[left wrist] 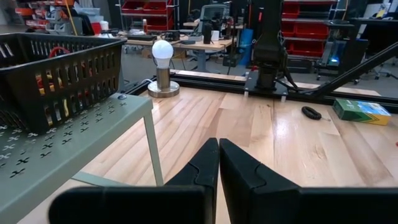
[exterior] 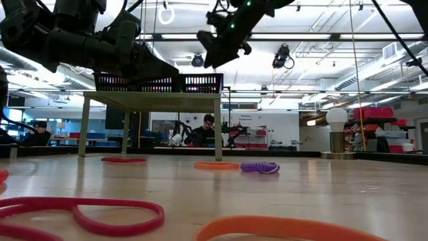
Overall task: Pick & Place Office Desk Supplies
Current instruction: Put the orange spring keychain into the middle black bin on the shelf
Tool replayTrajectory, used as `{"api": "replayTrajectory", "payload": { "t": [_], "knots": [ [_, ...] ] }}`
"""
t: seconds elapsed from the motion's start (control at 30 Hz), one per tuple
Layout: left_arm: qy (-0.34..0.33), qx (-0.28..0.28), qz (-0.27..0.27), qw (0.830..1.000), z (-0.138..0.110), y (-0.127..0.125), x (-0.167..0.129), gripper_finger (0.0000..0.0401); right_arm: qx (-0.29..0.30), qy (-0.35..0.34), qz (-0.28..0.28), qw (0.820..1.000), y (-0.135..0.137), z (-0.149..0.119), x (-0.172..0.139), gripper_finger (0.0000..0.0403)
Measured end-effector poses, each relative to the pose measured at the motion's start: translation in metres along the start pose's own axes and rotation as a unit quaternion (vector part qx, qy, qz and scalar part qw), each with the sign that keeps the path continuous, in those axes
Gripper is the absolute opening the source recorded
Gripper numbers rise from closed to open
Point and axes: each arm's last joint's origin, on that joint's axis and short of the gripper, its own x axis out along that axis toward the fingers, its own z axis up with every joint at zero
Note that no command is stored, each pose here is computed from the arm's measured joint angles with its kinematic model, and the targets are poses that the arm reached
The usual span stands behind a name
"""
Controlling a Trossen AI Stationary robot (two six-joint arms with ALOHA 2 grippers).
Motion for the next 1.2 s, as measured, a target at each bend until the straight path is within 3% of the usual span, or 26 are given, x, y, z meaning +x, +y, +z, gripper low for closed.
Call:
{"api": "replayTrajectory", "payload": {
  "t": [0.23,0.53,0.9,1.2],
  "knots": [
    [0.0,0.0,0.0,1.0,0.0,0.0,0.0,0.0018,-0.018,0.024,0.045,0.999,-0.012,0.006,-0.04,0.0149],
    [0.0,0.0,0.0,1.0,0.0,0.0,0.0,0.0018,-0.076,0.05,0.098,0.991,0.004,-0.008,-0.1,0.0018],
    [0.0,0.0,0.0,1.0,0.0,0.0,0.0,0.0018,-0.038,-0.057,0.22,0.973,0.045,-0.111,-0.141,0.0009],
    [0.0,0.0,0.0,1.0,0.0,0.0,0.0,0.0018,-0.04,-0.147,0.278,0.948,0.051,-0.177,-0.16,0.0018]
  ]
}}
